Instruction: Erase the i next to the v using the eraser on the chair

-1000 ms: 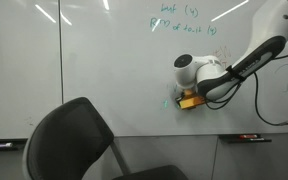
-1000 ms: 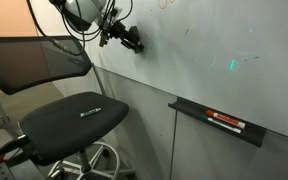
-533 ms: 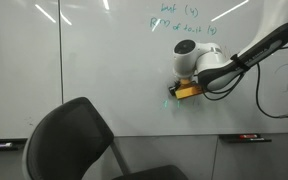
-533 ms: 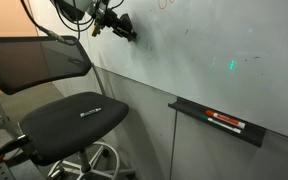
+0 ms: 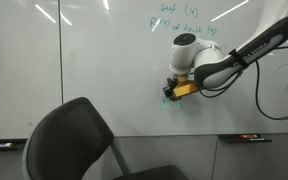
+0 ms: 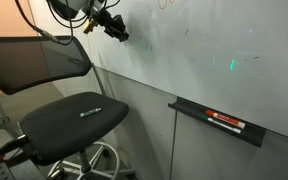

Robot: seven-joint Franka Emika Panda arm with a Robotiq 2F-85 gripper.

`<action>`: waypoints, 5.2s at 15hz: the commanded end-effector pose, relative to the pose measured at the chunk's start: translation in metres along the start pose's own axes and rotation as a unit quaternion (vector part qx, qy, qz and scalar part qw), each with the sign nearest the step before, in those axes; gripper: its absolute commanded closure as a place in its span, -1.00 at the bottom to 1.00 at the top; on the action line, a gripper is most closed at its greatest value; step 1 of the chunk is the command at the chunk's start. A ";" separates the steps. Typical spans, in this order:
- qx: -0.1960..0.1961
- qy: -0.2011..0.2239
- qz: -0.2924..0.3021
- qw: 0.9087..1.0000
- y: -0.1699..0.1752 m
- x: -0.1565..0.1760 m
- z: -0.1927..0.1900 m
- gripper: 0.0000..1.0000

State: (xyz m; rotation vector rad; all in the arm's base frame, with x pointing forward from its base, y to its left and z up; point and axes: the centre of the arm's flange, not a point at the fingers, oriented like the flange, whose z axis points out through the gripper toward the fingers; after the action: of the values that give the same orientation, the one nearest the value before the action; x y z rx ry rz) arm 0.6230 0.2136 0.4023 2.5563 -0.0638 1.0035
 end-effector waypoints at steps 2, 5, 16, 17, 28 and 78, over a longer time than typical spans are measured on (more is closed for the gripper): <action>0.028 -0.057 -0.074 0.995 0.002 0.006 -0.009 0.36; 0.041 -0.094 -0.096 0.990 0.006 0.011 -0.012 0.36; 0.015 -0.173 -0.132 0.976 0.005 0.029 -0.027 0.36; 0.014 -0.173 -0.135 0.975 0.001 0.030 -0.030 0.36; -0.002 -0.171 -0.157 0.973 -0.051 0.047 -0.023 0.36; -0.109 -0.324 -0.053 0.938 0.048 -0.120 0.075 0.36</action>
State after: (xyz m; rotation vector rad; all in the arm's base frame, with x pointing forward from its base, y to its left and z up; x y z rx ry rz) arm 0.6395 0.1516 0.3117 2.4871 -0.3233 0.1462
